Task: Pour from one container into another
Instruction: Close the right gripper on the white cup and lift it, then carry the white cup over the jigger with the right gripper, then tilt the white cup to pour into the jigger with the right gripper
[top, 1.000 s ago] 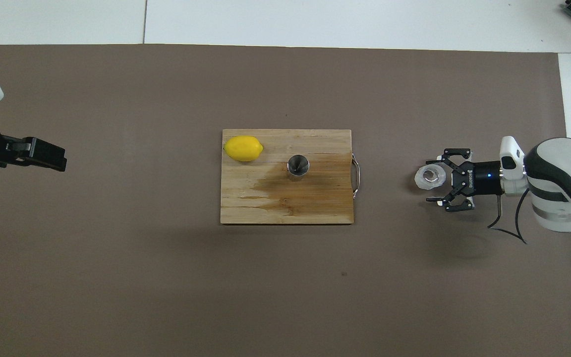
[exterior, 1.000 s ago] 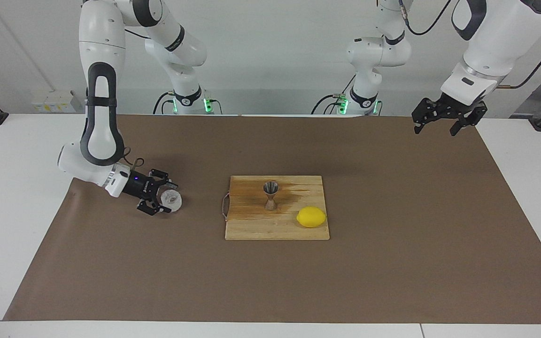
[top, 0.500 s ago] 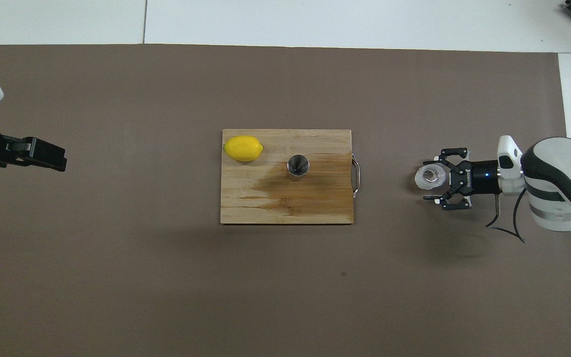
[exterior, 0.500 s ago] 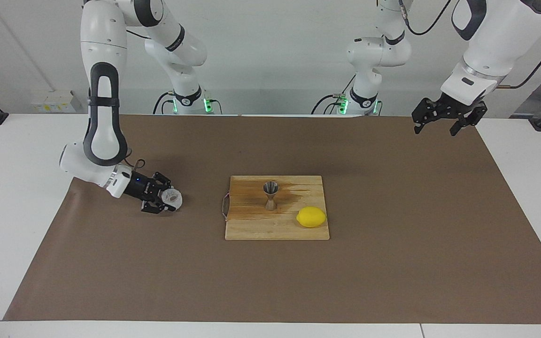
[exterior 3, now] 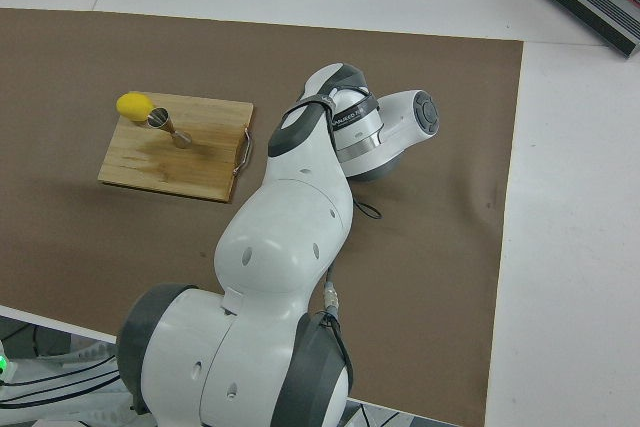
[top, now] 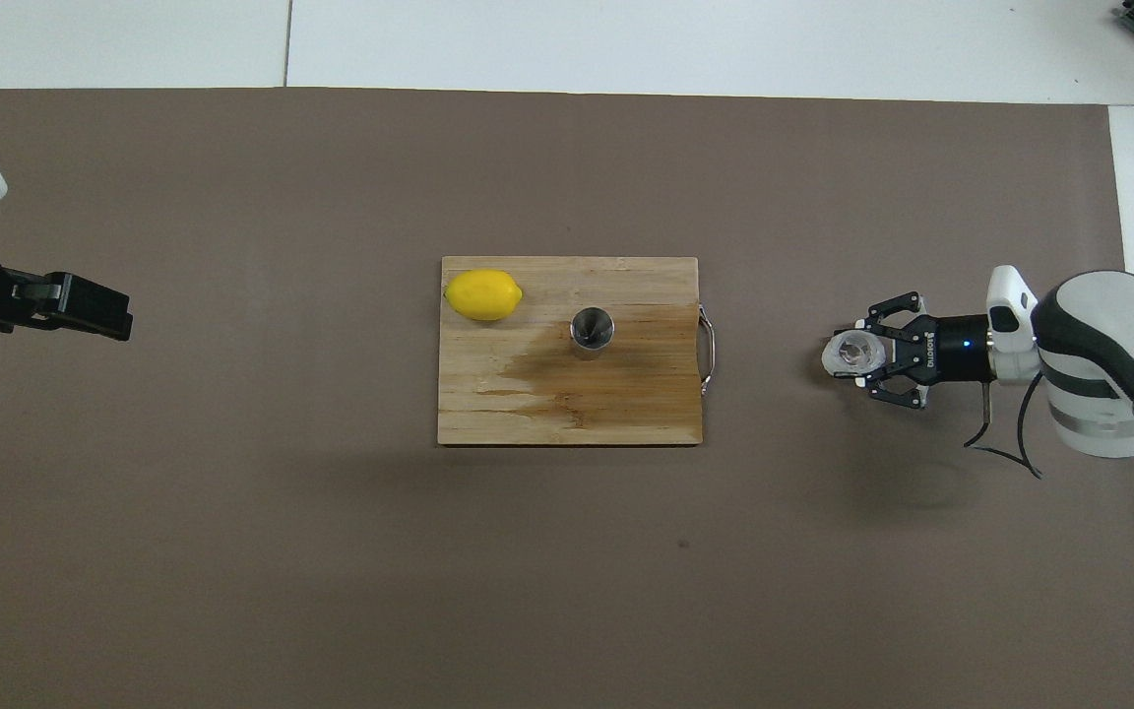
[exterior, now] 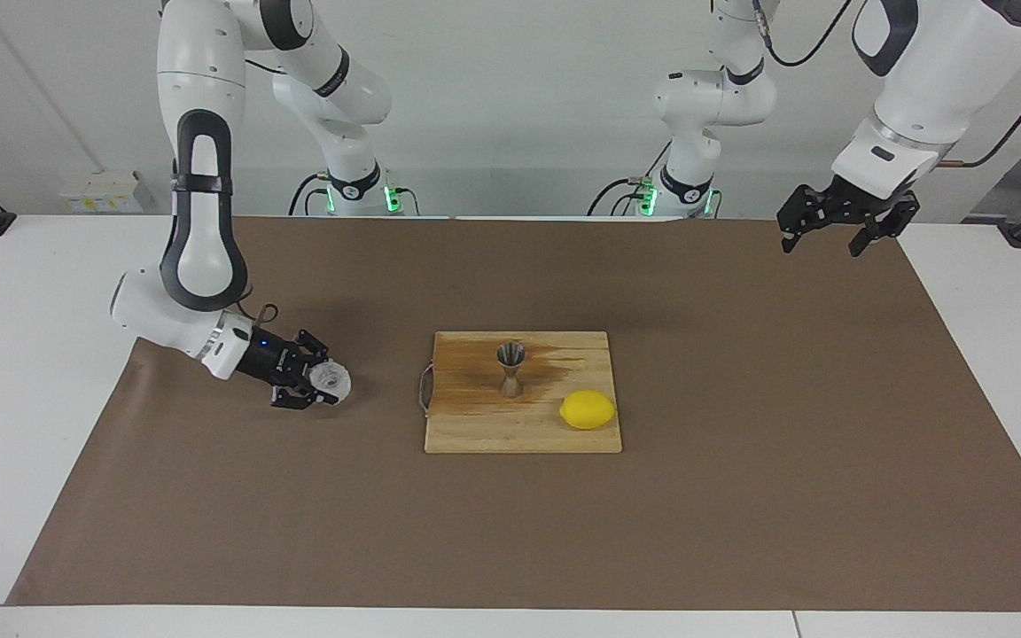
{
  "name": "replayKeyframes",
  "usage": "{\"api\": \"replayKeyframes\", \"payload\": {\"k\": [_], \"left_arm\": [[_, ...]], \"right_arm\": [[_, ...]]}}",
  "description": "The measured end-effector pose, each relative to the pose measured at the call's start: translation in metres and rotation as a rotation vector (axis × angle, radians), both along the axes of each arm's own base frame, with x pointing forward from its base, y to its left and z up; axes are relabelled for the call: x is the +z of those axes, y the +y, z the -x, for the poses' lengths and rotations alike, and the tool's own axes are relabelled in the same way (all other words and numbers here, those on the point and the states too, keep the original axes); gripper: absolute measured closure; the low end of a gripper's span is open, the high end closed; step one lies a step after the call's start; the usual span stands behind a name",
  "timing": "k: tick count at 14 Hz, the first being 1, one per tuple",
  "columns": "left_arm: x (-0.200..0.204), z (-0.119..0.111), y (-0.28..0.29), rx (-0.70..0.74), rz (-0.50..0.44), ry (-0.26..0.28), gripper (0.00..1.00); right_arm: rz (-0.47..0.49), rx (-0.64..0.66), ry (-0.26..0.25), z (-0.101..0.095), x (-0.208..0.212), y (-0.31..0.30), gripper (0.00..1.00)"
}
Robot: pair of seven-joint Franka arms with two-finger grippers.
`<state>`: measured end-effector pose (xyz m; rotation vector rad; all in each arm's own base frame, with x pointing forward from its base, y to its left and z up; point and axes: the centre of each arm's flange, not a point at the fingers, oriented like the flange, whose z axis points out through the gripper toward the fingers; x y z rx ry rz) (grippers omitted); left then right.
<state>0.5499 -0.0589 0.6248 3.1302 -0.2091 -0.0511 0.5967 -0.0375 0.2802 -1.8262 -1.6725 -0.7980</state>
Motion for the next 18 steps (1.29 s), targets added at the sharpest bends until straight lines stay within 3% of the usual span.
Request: {"api": "replayKeyframes", "payload": {"k": [5, 8, 12, 18], "left_arm": [[0.0, 0.0, 0.0, 0.0, 0.0, 0.0, 0.0], [0.0, 0.0, 0.0, 0.0, 0.0, 0.0, 0.0], [0.0, 0.0, 0.0, 0.0, 0.0, 0.0, 0.0], [0.0, 0.0, 0.0, 0.0, 0.0, 0.0, 0.0]], "right_arm": [[0.066, -0.131, 0.088, -0.016, 0.075, 0.101, 0.5], [0.11, -0.2, 0.108, -0.019, 0.102, 0.164, 0.5], [0.215, -0.215, 0.098, -0.01, 0.112, 0.232, 0.5], [0.376, -0.135, -0.007, 0.005, 0.125, 0.286, 0.5]]}}
